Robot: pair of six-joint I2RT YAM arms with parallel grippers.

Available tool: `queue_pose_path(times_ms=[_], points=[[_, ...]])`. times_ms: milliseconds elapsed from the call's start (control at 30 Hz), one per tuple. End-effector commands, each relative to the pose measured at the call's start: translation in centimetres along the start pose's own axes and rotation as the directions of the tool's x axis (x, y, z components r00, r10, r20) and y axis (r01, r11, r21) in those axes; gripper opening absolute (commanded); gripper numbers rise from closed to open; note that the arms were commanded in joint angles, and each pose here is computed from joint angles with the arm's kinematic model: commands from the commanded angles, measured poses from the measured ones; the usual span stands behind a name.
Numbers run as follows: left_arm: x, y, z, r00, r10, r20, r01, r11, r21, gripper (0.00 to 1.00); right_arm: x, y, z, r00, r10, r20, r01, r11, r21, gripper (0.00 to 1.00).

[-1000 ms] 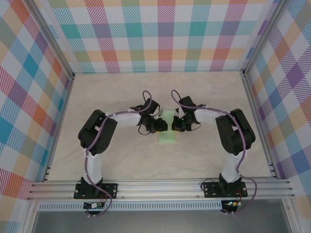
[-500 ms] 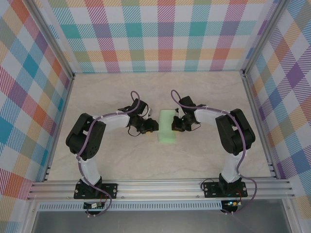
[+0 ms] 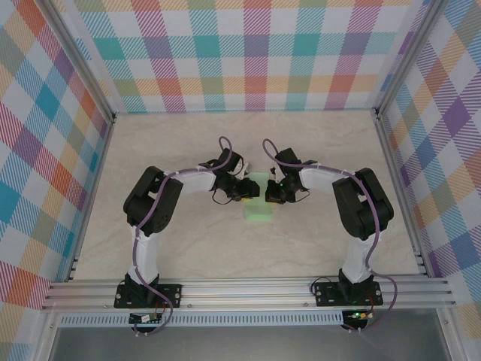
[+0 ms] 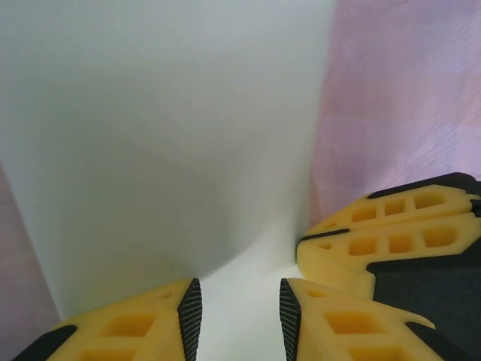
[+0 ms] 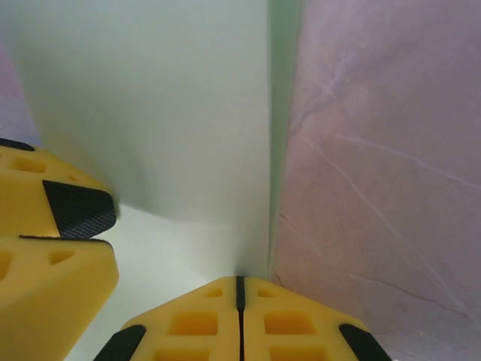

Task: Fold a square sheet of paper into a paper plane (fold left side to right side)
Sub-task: First fold the square sheet of paper in half at the center of the table.

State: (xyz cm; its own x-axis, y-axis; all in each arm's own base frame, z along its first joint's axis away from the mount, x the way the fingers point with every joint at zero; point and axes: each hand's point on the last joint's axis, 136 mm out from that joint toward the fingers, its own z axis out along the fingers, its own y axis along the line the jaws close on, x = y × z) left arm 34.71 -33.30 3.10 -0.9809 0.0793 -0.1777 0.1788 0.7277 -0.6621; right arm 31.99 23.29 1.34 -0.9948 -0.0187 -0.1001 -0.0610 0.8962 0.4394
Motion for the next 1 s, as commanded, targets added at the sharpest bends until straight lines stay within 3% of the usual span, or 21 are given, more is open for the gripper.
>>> queue_pose_path(times_ms=[0,500,767,967], points=[[0.0,1.3,0.2,1.0,0.011,0.005,-0.011,0.997,-0.07,0.36,4.0,-4.4,2.0,0.989,0.043,-0.14,-0.018,0.984,0.174,0.07],[0.8,7.6,-3.4,0.988,-0.121,0.096,0.135,0.979,-0.153,0.36,4.2,-4.8,1.9,0.988,0.037,-0.149,-0.006,0.98,0.199,0.07],[0.0,3.1,-5.6,0.988,-0.047,0.144,0.048,0.999,-0.005,0.34,3.9,-4.5,1.8,0.989,0.032,-0.142,-0.006,0.983,0.185,0.07],[-0.7,-0.5,-4.1,0.993,0.023,0.117,-0.031,0.997,0.064,0.31,3.9,-4.6,1.8,0.989,0.036,-0.146,-0.006,0.98,0.197,0.07]])
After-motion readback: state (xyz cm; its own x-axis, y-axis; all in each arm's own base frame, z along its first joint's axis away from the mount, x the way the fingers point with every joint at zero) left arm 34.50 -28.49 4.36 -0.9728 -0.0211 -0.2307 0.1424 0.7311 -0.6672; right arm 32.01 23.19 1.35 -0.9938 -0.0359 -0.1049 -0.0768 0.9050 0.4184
